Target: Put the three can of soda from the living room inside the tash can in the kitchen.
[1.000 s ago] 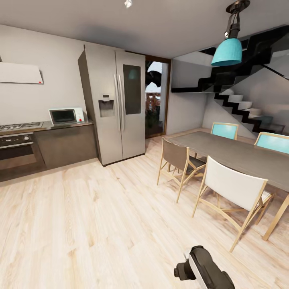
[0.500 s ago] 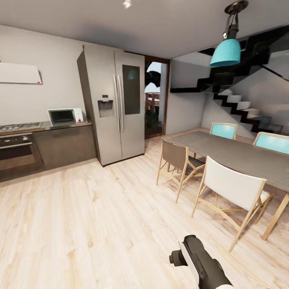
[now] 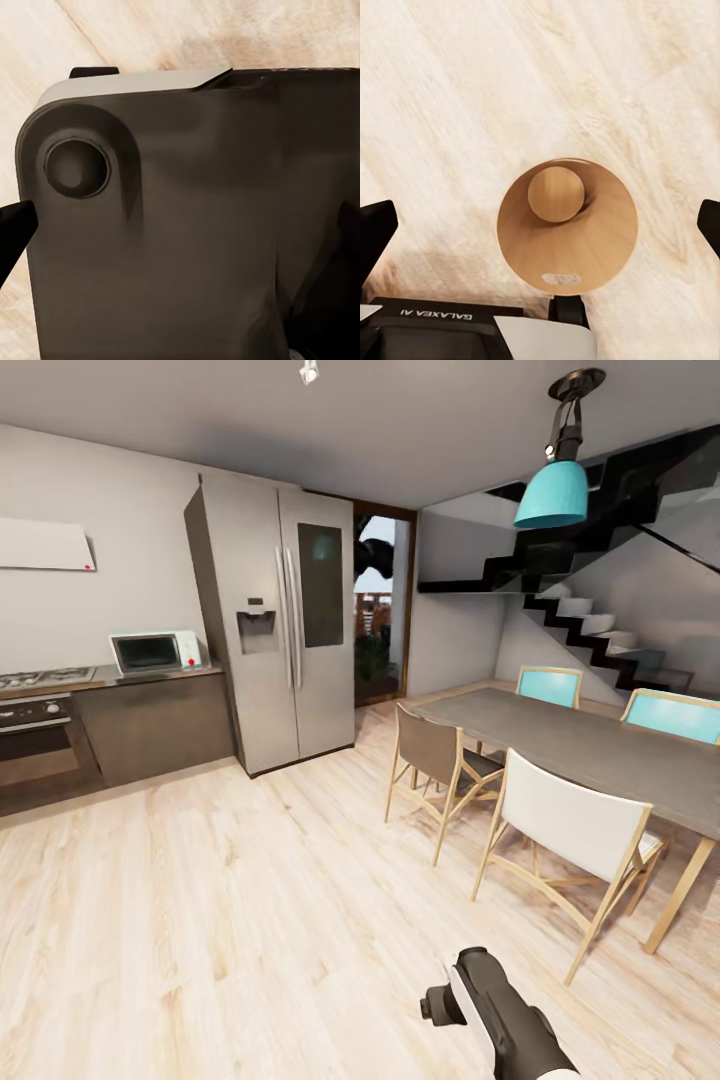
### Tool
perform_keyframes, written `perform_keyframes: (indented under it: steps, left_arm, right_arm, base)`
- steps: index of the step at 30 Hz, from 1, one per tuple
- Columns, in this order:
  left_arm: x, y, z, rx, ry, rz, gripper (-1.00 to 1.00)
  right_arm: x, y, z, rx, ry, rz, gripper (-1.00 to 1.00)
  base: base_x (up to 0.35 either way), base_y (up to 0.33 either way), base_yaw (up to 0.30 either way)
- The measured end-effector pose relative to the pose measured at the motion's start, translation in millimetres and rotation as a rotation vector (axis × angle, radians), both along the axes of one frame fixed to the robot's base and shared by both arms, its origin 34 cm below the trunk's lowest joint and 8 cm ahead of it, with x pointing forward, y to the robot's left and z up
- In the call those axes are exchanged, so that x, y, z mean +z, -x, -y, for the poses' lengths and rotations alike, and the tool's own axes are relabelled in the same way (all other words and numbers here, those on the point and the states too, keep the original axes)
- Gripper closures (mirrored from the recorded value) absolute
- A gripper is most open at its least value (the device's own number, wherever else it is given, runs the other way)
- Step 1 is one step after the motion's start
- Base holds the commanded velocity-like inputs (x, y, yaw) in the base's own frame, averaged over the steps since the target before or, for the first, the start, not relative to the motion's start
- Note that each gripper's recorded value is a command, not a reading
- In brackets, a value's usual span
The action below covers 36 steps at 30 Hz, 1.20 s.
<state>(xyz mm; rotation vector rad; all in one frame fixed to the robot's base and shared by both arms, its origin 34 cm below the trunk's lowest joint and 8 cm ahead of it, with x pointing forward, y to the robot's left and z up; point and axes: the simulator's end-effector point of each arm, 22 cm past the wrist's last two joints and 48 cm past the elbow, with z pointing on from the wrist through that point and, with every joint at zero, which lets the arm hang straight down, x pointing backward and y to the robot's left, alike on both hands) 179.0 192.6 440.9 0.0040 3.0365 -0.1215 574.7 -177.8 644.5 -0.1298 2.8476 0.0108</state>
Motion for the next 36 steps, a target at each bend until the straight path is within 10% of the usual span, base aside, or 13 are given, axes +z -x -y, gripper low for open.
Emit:
perform_keyframes:
  steps: [36]
  left_arm:
    - [0, -1, 0, 0.0, 0.001, 0.003, -1.0]
  right_arm:
    - [-76, 54, 5, 0.001, 0.03, -0.079, -1.0]
  base:
    - [0.0, 0.0, -0.001]
